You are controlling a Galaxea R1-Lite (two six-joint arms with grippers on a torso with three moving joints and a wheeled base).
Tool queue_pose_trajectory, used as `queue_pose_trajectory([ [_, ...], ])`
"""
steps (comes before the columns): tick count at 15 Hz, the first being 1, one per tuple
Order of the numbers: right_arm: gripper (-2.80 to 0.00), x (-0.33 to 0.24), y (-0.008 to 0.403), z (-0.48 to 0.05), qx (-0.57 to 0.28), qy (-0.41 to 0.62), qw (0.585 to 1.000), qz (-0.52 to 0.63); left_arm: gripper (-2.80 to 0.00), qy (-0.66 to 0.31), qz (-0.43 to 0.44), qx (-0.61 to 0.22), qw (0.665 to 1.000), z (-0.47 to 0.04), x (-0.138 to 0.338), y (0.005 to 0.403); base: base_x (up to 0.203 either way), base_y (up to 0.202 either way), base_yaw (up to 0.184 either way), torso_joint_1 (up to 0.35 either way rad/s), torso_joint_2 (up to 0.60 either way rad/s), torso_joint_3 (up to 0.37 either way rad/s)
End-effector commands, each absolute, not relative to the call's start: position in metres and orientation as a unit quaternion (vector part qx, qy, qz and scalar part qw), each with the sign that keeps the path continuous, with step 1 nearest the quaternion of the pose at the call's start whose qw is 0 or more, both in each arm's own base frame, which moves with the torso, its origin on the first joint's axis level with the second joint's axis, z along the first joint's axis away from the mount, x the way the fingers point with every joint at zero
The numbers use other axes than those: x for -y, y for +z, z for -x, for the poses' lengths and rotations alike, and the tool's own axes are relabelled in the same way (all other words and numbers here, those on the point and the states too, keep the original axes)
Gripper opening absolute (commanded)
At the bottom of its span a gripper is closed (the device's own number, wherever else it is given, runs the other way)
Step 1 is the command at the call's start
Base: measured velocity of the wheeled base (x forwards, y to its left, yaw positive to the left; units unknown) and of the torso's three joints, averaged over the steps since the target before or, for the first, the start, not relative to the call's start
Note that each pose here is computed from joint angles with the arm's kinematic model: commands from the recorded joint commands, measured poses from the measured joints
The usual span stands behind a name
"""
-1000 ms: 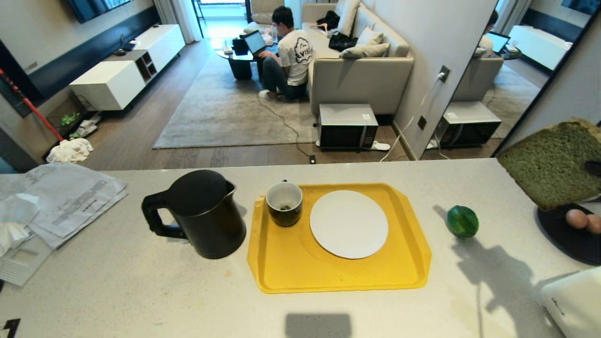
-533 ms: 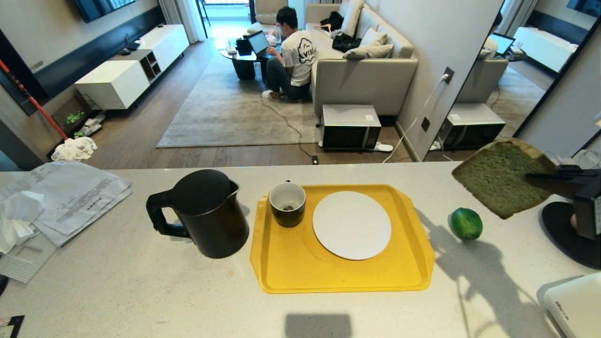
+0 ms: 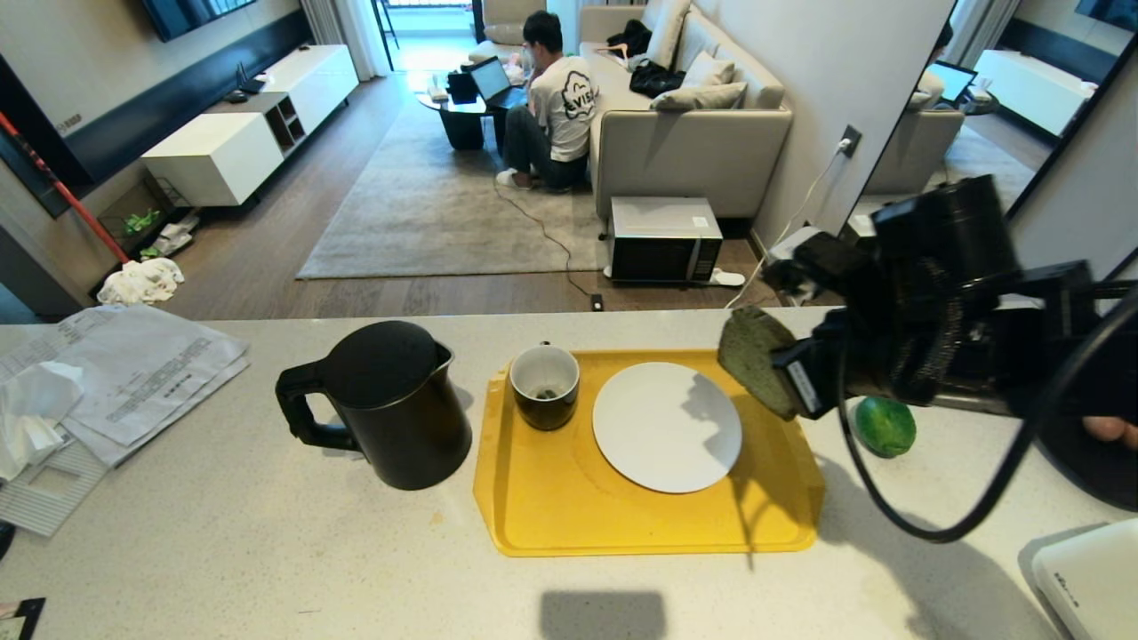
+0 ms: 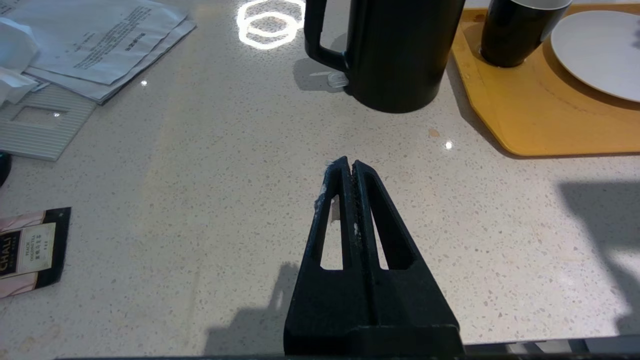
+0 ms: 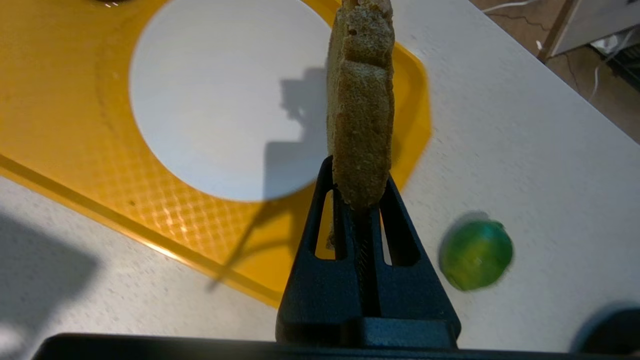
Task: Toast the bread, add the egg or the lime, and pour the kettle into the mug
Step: Put the baked bread on a plate
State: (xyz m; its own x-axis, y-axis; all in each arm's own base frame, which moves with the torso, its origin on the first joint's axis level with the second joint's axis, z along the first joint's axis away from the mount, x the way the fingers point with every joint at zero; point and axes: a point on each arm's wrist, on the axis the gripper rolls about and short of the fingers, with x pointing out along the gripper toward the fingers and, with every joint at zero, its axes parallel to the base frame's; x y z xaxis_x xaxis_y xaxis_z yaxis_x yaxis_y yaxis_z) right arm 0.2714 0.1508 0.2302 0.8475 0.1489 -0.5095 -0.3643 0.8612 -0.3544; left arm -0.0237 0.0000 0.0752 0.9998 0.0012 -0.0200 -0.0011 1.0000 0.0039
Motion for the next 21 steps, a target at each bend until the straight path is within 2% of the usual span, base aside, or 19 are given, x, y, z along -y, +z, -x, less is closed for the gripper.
queue_pose_trajectory([
  [1, -2.8, -0.198, 0.192, -0.288, -0.276, 0.167, 0.913, 0.25, -2.8, 0.001, -0.002, -0.011, 1.0, 0.024, 0.0, 0.075, 0.0, 0.0, 0.0, 0.0, 0.0, 0.0],
  [6, -2.8, -0.22, 0.168, -0.258, -0.308, 0.206, 0.891, 0.262, -2.8, 0.001, -0.002, -0.011, 1.0, 0.024, 0.0, 0.075, 0.0, 0.0, 0.0, 0.0, 0.0, 0.0],
  [10, -2.8, -0.233, 0.154, -0.257, -0.324, 0.214, 0.885, 0.259, -2.8, 0.001, -0.002, -0.011, 1.0, 0.024, 0.0, 0.075, 0.0, 0.0, 0.0, 0.0, 0.0, 0.0],
  [17, -2.8, -0.246, 0.173, -0.268, -0.291, 0.217, 0.901, 0.239, -2.8, 0.001, -0.002, -0.011, 1.0, 0.024, 0.0, 0.075, 0.0, 0.0, 0.0, 0.0, 0.0, 0.0],
  [21, -2.8, -0.25, 0.164, -0.273, -0.299, 0.217, 0.897, 0.241, -2.8, 0.001, -0.002, -0.01, 1.0, 0.024, 0.0, 0.075, 0.0, 0.0, 0.0, 0.0, 0.0, 0.0],
])
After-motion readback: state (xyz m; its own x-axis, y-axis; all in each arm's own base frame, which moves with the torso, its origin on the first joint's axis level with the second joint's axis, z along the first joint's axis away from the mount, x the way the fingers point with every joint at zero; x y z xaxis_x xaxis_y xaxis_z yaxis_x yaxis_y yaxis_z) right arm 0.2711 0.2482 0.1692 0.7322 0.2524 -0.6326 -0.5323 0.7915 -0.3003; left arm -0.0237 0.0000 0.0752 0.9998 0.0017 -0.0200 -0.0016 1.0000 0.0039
